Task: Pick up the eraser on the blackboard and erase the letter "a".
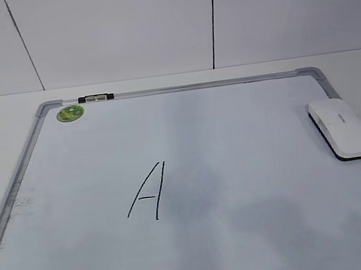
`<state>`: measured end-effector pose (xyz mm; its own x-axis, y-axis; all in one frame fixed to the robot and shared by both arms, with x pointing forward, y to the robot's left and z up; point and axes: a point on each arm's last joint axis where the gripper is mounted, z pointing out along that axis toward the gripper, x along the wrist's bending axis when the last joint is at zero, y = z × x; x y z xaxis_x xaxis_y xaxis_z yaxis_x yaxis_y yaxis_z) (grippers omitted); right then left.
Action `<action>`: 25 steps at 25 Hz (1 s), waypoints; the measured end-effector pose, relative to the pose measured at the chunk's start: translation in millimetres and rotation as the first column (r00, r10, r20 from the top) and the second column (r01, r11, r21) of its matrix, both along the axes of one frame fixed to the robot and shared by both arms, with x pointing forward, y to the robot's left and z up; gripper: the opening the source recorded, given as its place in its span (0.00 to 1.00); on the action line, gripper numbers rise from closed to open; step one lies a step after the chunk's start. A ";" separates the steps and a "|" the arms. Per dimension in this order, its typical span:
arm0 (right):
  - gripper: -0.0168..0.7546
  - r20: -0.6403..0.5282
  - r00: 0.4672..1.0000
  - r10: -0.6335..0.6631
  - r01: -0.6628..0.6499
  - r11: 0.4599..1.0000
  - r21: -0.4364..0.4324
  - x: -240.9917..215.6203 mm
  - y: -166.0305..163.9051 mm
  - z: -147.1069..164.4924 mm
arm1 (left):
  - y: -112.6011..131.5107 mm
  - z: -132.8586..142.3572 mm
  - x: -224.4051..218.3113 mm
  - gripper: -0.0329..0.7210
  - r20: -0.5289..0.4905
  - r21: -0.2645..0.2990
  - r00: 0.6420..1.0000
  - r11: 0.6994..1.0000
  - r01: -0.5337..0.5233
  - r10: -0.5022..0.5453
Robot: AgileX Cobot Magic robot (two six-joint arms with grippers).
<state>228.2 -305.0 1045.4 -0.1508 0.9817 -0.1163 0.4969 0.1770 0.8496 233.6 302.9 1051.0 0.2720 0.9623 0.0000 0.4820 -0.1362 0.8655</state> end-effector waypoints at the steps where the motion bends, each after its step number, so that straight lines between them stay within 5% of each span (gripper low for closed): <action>1: 0.72 0.000 1.000 0.000 0.000 1.000 0.000 0.0 0.0 0.0 | 0.1 0.0 -0.3 0.36 0.002 -0.001 1.000 1.000 0.000 0.000; 9: 0.72 0.000 1.000 -0.014 0.014 1.000 -0.002 0.0 0.0 0.0 | 0.0 0.0 -0.4 0.36 0.003 -0.001 1.000 1.000 -0.016 0.016; 25: 0.72 0.000 0.984 -0.179 0.179 0.984 -0.002 -0.7 1.8 0.0 | -1.4 0.0 -0.9 0.36 0.003 -0.001 0.966 0.966 -0.257 0.257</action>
